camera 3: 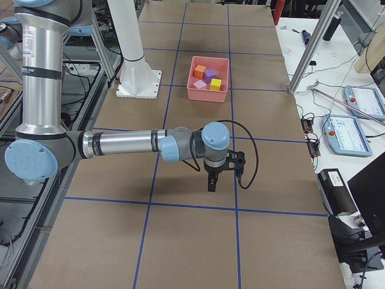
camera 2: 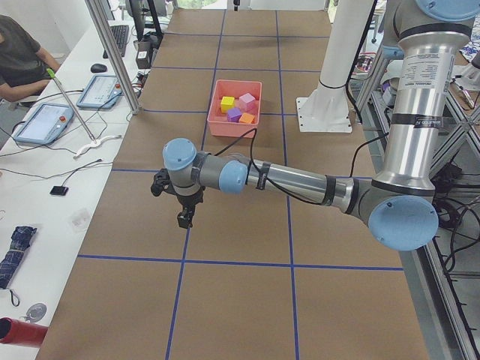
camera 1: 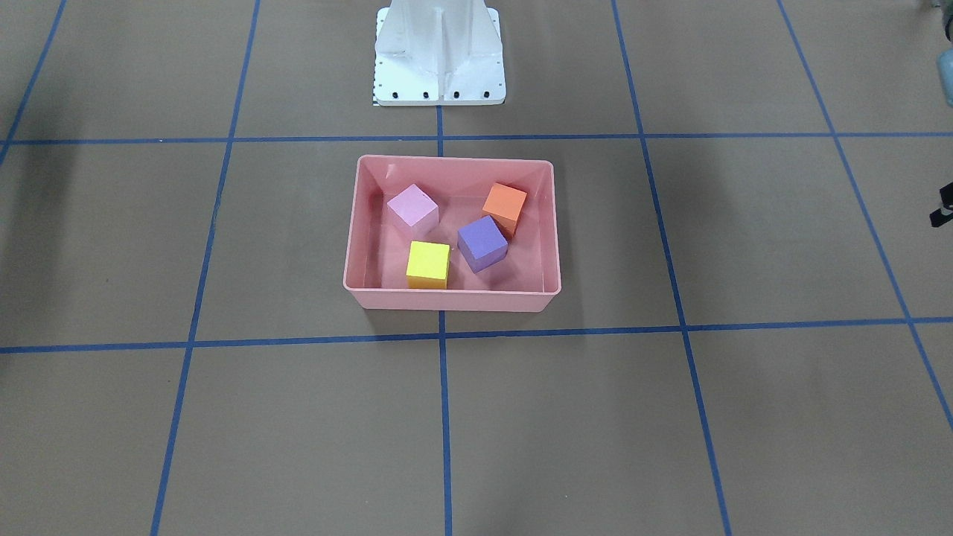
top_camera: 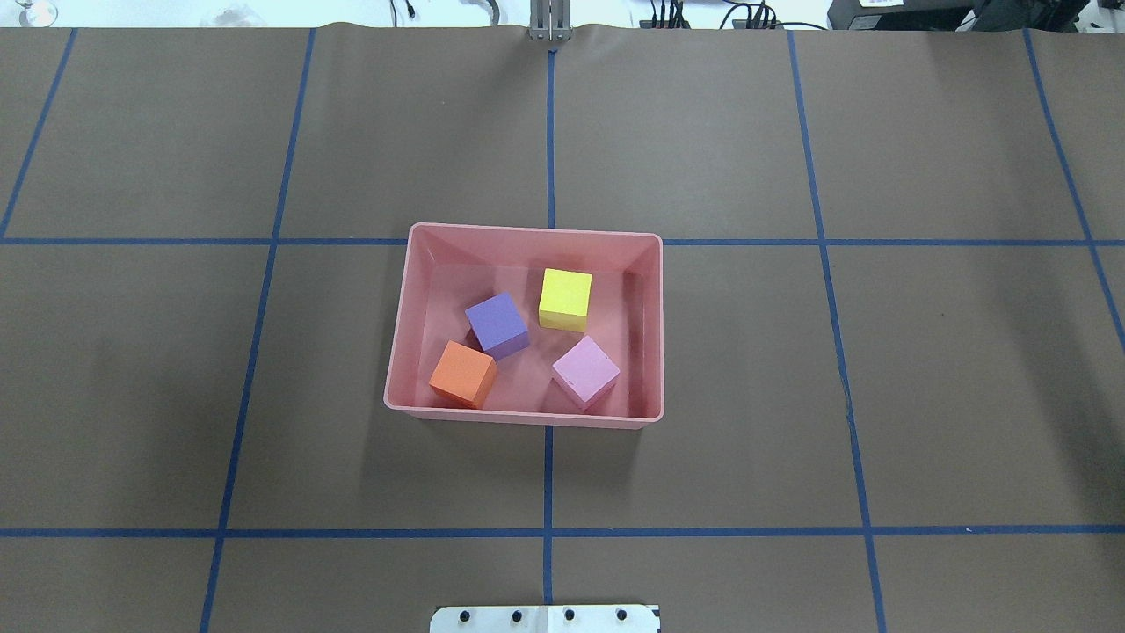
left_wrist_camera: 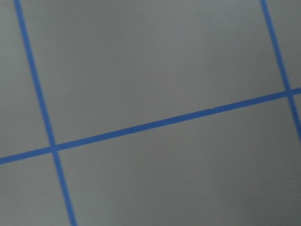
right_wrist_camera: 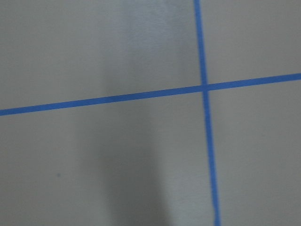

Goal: Place blocks into pink bin with both arms

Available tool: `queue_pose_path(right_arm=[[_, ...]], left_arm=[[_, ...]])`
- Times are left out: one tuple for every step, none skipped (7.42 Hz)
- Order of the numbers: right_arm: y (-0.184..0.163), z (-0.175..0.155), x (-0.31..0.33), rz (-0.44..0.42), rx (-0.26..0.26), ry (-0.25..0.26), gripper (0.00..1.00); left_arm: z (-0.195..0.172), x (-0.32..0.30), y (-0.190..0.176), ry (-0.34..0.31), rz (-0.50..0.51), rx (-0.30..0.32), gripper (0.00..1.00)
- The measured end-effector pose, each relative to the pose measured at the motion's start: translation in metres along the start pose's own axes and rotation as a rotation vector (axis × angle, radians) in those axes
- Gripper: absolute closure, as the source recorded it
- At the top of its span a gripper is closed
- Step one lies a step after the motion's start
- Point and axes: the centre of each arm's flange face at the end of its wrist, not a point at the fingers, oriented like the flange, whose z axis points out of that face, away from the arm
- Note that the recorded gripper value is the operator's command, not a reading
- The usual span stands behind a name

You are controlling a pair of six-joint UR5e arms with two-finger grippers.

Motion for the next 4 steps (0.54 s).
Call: queue_pose_path(right_arm=[[-0.002, 0.0, 0.013, -0.022, 0.002, 0.0, 0.01], [-0.007, -0.003, 0.015, -0.039, 0.007, -0.005, 0.01], [-0.013, -0.006, 0.011, -0.05, 0.01, -0.012, 0.01], [-0.016, -0.007, 0.01, -0.052, 0.012, -0.014, 0.01]], left_arm=[[0.003, -0.025, 0.008, -0.003, -0.011, -0.008, 0.0], [0.006, -0.048, 0.016, -0.005, -0.04, -0.015, 0.0], [0.006, -0.065, 0.022, -0.007, -0.063, -0.013, 0.0], [0.004, -0.071, 0.025, -0.008, -0.07, -0.004, 0.0]])
